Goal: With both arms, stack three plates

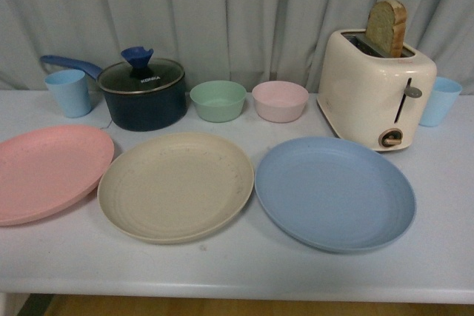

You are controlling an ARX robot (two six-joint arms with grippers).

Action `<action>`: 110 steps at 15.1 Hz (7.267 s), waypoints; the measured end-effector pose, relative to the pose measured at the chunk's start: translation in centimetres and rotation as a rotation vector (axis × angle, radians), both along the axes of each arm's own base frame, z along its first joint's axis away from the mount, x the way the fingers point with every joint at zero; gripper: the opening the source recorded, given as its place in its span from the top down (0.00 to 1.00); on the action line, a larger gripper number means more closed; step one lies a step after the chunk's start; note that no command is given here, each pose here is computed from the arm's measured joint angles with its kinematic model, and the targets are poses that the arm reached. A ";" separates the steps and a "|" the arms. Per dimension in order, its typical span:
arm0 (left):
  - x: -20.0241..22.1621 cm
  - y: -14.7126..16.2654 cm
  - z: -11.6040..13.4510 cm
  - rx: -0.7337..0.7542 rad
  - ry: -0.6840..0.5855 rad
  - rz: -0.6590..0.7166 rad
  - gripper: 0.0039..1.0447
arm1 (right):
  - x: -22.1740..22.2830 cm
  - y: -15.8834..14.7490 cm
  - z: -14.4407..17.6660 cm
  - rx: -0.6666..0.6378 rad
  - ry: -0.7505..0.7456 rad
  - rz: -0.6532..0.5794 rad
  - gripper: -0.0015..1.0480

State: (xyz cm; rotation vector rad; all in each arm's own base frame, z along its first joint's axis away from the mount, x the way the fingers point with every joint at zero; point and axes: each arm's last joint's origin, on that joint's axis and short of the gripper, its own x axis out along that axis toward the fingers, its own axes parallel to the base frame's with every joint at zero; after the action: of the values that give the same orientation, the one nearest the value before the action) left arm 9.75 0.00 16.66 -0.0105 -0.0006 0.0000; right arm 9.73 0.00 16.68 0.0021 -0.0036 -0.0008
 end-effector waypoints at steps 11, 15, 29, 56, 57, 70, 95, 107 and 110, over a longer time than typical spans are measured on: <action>0.0 0.0 0.0 0.000 0.000 0.000 0.06 | 0.0 0.0 0.0 0.000 0.000 0.000 0.06; 0.0 0.0 0.0 0.000 0.000 0.000 0.06 | 0.0 0.0 0.0 0.000 0.000 0.000 0.06; 0.0 0.0 0.0 0.000 0.000 0.000 0.06 | 0.0 0.0 0.0 0.000 0.000 0.000 0.06; 0.0 0.0 -0.2 -0.016 0.053 0.029 0.06 | 0.0 0.0 0.0 0.000 0.000 0.000 0.06; 0.0 -0.2 0.0 -0.045 0.277 0.157 0.06 | 0.0 0.0 0.0 0.000 0.000 0.000 0.06; 20.7 16.1 -0.6 -0.018 0.466 0.341 0.06 | 0.0 0.0 0.0 0.000 0.000 0.001 0.06; 28.9 17.9 -12.9 -0.137 0.687 0.135 0.36 | 0.0 0.0 0.0 0.000 0.000 0.001 0.06; 26.2 19.7 -3.6 -0.085 0.549 0.176 0.98 | 0.0 0.0 0.0 0.000 0.000 0.000 0.06; 25.8 15.5 -0.3 -0.050 0.475 0.046 0.98 | 0.0 0.0 0.0 0.000 0.000 0.001 0.06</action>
State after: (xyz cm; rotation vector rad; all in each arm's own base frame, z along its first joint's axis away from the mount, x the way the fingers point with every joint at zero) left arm 35.55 15.45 16.33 -0.0605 0.4743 0.0487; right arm 9.73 0.00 16.68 0.0017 -0.0036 0.0000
